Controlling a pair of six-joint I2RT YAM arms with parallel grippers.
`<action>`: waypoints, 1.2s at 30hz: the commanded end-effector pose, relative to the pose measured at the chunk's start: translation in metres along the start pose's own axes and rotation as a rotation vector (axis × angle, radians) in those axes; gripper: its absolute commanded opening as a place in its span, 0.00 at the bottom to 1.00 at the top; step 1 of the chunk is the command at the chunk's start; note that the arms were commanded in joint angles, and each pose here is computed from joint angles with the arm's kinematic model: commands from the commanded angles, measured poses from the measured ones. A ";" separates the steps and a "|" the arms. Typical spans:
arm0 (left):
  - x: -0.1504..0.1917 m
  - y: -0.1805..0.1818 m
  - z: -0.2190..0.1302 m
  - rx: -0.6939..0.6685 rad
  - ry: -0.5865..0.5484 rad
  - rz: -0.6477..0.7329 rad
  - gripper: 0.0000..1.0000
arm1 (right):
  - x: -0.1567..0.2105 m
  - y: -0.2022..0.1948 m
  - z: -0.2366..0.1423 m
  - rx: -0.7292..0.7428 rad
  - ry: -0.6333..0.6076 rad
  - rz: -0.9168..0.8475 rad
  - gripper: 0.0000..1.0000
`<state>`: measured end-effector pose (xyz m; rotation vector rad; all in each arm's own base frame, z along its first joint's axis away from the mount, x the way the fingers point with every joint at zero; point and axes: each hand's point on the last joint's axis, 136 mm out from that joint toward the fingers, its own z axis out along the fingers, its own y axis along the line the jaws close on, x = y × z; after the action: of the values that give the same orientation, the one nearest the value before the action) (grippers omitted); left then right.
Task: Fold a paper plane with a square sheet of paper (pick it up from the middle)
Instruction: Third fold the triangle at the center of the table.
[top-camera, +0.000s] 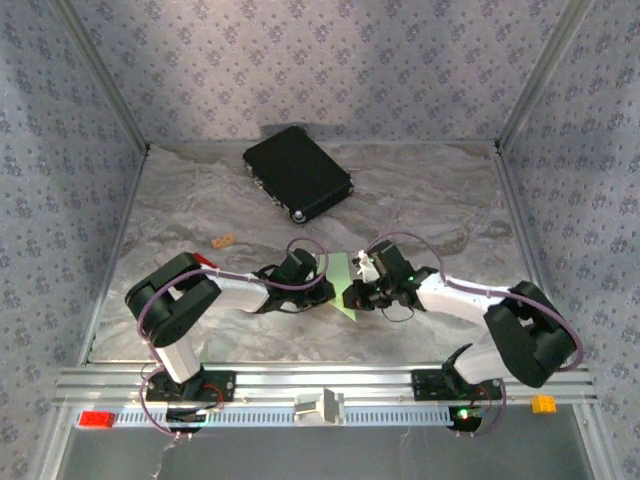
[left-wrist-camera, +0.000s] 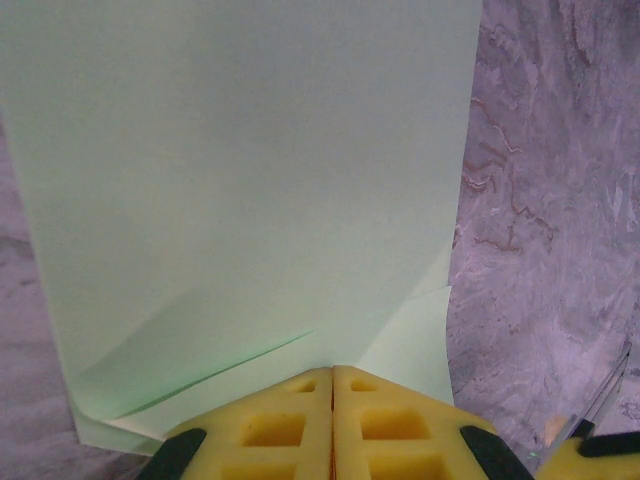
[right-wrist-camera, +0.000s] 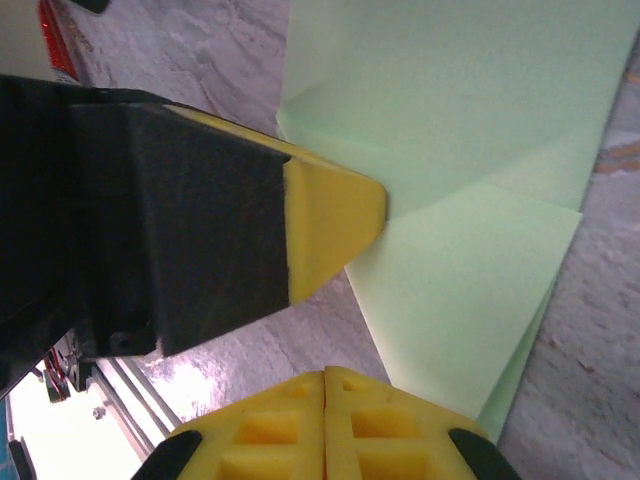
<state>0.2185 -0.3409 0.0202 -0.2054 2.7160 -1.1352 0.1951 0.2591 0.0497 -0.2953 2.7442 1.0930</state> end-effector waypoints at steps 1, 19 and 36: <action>0.006 0.021 0.011 -0.065 0.012 0.009 0.08 | -0.005 0.004 0.007 -0.009 0.016 -0.020 0.08; -0.024 -0.038 -0.019 0.024 -0.097 0.104 0.15 | 0.021 -0.054 0.027 0.127 0.012 0.307 0.01; -0.011 0.004 0.011 -0.057 -0.067 0.024 0.09 | 0.022 -0.061 0.025 0.154 -0.016 0.333 0.00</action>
<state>0.2293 -0.3509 0.0222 -0.1818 2.6871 -1.0647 0.2022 0.2576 0.0170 0.0931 2.8091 1.1335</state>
